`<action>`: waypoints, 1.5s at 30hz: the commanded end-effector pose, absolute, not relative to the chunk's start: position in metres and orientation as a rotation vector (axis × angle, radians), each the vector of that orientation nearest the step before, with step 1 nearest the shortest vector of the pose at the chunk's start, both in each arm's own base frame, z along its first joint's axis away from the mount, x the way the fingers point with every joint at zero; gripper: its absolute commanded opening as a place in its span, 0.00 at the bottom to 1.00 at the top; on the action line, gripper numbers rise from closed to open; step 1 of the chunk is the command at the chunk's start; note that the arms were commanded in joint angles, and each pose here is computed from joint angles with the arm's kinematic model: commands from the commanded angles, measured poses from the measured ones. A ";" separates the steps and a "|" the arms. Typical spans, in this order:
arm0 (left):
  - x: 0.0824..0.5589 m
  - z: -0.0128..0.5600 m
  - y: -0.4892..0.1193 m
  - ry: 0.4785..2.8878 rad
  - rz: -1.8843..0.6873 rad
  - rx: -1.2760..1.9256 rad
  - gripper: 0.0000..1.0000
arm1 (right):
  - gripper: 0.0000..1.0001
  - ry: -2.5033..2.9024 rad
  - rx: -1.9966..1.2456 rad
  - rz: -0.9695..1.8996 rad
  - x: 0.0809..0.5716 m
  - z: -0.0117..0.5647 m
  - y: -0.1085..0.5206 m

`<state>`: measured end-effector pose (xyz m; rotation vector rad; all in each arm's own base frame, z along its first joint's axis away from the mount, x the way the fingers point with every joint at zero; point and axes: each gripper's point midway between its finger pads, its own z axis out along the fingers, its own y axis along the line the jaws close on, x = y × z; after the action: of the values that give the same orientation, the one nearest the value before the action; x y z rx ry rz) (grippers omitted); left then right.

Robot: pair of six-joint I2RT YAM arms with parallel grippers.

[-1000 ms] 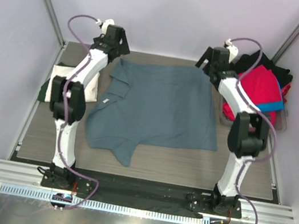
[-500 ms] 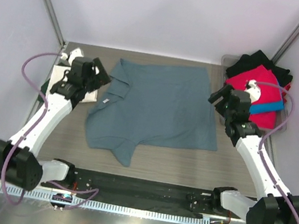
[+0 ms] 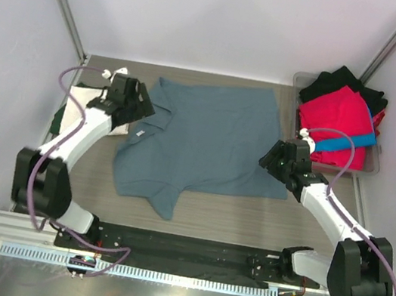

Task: Fold and stack the t-shirts
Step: Flatten the tshirt out

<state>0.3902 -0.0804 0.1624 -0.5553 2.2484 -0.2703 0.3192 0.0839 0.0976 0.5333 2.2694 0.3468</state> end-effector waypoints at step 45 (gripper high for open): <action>0.557 0.100 -0.065 2.351 -0.236 -0.678 0.56 | 0.02 2.410 0.497 -0.002 0.263 0.031 0.098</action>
<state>0.5624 -0.0407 0.0696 -0.7047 2.3809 -0.0804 0.2645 0.1011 0.0261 0.4744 2.4320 0.0048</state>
